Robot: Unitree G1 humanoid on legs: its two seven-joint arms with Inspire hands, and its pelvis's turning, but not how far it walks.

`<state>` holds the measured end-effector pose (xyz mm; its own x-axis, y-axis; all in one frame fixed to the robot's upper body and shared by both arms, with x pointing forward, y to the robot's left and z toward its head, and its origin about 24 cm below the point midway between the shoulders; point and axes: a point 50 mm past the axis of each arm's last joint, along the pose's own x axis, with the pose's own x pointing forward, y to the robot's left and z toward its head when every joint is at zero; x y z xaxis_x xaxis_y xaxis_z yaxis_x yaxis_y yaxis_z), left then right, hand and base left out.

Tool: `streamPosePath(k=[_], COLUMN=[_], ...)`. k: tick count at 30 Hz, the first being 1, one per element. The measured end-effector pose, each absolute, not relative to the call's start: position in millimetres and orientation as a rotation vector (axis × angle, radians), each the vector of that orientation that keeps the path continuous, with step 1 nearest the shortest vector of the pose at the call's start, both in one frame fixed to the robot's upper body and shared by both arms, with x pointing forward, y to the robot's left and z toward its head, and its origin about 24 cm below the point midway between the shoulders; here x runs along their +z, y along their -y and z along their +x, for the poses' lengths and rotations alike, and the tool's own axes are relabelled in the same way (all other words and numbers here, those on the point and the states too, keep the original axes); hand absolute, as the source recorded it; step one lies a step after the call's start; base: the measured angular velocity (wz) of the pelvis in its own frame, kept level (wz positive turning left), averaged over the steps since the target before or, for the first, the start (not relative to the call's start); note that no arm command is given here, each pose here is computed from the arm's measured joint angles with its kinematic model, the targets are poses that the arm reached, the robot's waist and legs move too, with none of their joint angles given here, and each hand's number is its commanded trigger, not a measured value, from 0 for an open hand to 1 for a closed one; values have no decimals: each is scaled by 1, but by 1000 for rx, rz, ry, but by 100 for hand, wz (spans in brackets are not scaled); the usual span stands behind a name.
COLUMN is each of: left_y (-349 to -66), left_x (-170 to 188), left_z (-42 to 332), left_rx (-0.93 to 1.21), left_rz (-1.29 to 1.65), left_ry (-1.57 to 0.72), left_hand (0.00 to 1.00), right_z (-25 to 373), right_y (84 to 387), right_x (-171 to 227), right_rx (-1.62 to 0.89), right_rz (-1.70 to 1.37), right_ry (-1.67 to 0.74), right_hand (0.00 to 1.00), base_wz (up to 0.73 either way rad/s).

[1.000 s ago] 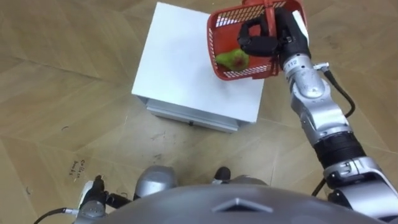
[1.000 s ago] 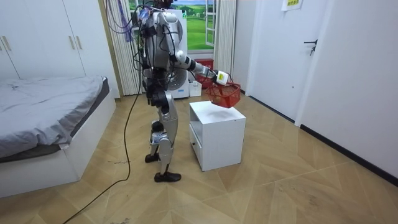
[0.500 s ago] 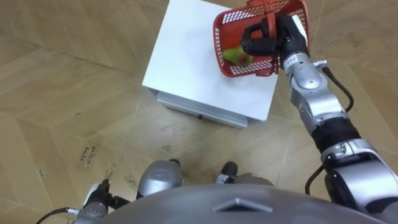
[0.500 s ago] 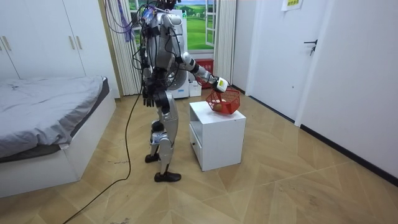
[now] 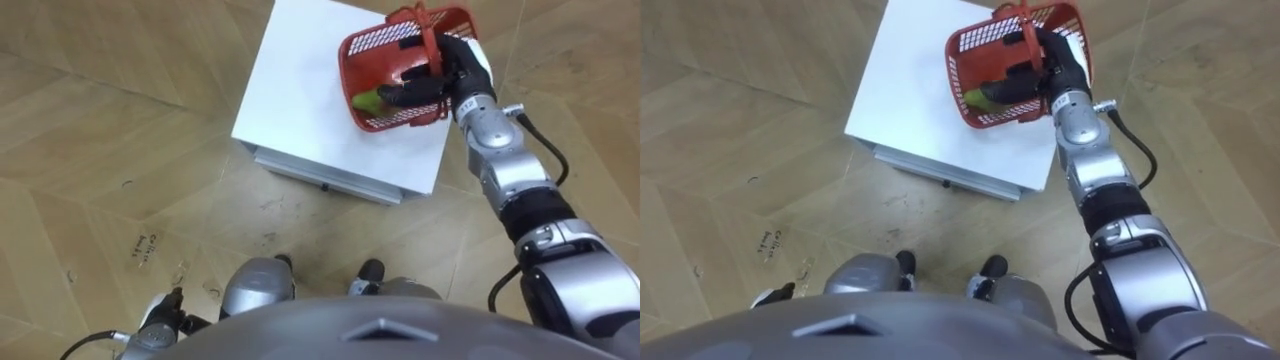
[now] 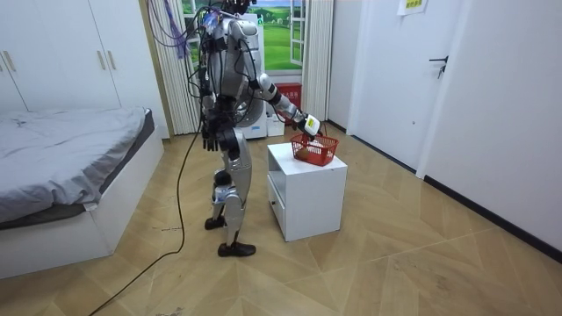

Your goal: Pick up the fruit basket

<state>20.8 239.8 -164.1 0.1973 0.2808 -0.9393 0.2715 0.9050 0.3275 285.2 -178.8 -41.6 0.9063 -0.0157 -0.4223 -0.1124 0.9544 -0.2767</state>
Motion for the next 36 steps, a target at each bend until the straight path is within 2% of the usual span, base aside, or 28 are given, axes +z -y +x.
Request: streamPosePath(k=[30, 36], left_y=[-238, -240], left_x=[-165, -164], left_z=[20, 20], left_rx=[7, 24], left_rz=[475, 470], left_ry=[-1393, -1395], left_hand=[0, 0], right_z=[278, 280], right_y=[179, 174], right_x=[-50, -36], right_rx=[69, 63], right_rz=[-327, -316], right_ry=[-464, -387], right_hand=[0, 0], base_wz=[1, -6])
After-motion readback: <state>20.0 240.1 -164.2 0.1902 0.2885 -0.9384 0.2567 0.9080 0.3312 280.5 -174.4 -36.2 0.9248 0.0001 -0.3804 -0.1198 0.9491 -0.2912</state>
